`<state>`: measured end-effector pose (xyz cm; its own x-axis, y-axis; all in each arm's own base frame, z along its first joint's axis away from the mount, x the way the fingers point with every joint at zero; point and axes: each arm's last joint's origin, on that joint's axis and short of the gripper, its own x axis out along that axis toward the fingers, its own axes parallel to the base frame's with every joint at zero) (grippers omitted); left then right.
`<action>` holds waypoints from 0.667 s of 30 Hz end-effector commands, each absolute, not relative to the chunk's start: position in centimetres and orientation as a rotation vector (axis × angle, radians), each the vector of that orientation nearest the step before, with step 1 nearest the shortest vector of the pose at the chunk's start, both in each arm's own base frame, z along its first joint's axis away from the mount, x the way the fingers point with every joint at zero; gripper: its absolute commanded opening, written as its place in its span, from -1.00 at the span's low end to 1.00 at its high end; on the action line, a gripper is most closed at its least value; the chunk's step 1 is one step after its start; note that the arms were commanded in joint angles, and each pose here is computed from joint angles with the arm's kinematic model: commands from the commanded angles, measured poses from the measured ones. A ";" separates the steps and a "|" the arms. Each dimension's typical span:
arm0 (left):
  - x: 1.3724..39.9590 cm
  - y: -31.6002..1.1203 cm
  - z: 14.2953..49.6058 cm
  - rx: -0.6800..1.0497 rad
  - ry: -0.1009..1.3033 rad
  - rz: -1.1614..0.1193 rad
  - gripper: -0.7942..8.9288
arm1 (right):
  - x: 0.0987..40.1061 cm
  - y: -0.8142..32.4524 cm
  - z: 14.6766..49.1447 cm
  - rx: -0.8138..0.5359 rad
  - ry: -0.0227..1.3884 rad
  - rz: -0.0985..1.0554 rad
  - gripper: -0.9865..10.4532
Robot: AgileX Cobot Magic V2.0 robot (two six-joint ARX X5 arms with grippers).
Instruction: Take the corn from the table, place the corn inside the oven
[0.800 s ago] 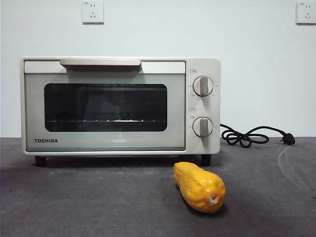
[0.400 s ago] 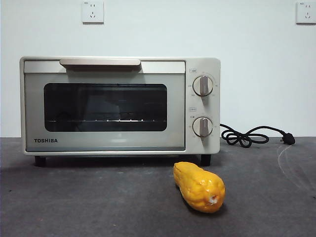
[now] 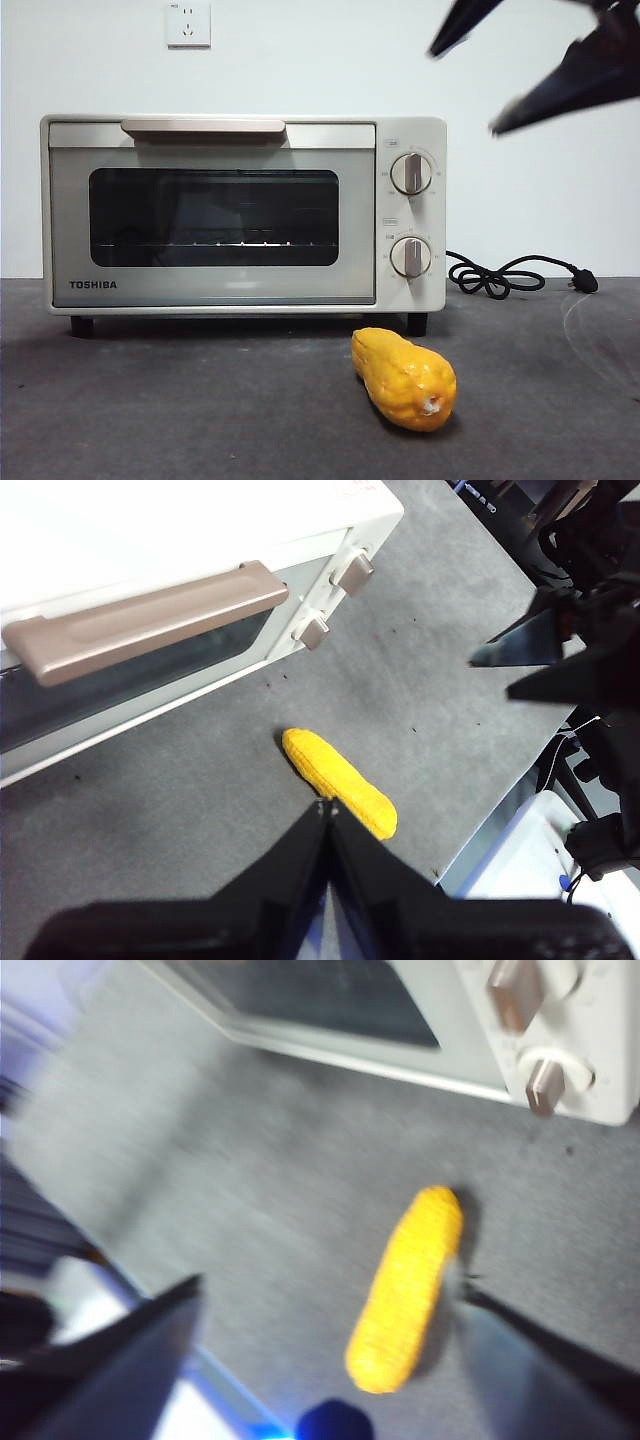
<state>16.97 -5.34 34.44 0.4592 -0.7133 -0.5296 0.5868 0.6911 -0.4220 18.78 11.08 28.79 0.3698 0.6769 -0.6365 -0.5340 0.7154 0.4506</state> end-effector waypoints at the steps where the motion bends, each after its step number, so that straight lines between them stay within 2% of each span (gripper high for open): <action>1: 16.9 -5.4 34.5 -0.176 0.734 -0.815 -0.85 | 19.0 12.6 28.2 0.110 0.921 0.756 0.22; 11: 17.0 -5.3 34.4 -0.156 0.735 -0.766 -0.85 | 20.6 17.4 24.1 -0.007 1.033 0.658 0.21; 20: 17.1 -5.3 34.4 -0.155 0.735 -0.765 -0.85 | 22.2 19.3 19.3 -0.058 1.176 0.602 0.21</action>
<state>17.06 -5.23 34.38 0.4912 -0.6750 -0.5505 0.5621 0.7285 -0.3916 22.05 19.06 19.62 0.2523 0.4167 -0.8733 -0.4779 0.8384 0.2620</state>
